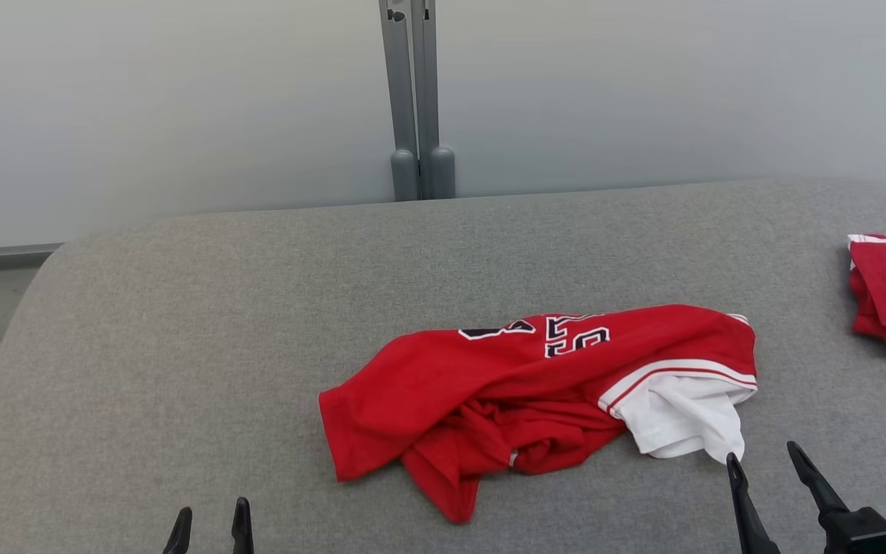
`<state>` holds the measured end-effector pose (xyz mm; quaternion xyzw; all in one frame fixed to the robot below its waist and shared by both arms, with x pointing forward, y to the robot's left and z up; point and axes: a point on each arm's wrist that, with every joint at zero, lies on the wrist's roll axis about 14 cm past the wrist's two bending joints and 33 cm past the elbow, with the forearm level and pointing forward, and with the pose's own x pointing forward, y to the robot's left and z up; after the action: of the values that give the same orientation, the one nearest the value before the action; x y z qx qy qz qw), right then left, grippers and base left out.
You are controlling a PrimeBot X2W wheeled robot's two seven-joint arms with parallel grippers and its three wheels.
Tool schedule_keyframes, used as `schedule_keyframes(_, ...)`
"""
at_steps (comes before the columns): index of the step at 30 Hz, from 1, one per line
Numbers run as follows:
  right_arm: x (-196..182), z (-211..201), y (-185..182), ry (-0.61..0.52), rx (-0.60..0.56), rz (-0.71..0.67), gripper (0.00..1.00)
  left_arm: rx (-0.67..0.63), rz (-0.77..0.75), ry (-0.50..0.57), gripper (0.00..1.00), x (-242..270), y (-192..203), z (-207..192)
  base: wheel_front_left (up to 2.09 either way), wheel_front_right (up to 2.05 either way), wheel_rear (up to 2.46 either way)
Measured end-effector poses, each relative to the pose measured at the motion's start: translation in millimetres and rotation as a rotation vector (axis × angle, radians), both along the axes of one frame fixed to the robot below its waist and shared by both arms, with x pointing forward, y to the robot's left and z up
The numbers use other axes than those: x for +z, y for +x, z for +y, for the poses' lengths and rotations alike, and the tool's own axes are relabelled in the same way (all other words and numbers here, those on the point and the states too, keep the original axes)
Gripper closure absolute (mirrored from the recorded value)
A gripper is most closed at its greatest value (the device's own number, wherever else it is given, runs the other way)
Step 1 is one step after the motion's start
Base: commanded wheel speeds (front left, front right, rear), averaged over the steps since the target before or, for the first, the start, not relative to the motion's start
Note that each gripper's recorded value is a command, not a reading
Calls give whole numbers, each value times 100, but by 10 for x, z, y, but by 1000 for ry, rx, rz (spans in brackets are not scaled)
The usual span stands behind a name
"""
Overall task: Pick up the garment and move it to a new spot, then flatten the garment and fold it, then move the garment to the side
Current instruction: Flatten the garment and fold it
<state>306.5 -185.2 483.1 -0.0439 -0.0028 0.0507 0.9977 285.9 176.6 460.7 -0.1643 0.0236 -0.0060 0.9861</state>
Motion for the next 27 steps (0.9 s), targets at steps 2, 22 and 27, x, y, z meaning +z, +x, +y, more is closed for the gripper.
schedule_keyframes(2,8,8,16,-2,2,-3,0,3,1,0,0,-2,-1,7,0,0,0)
schedule_keyframes(22,97,-35,94,4,-14,-30,0,-11,1,19,0,0,1,-31,0,0,0)
schedule_keyframes(27,-86,-201,141,34,-81,26,0,-115,-3,7,0,12,96,-372,0,0,0)
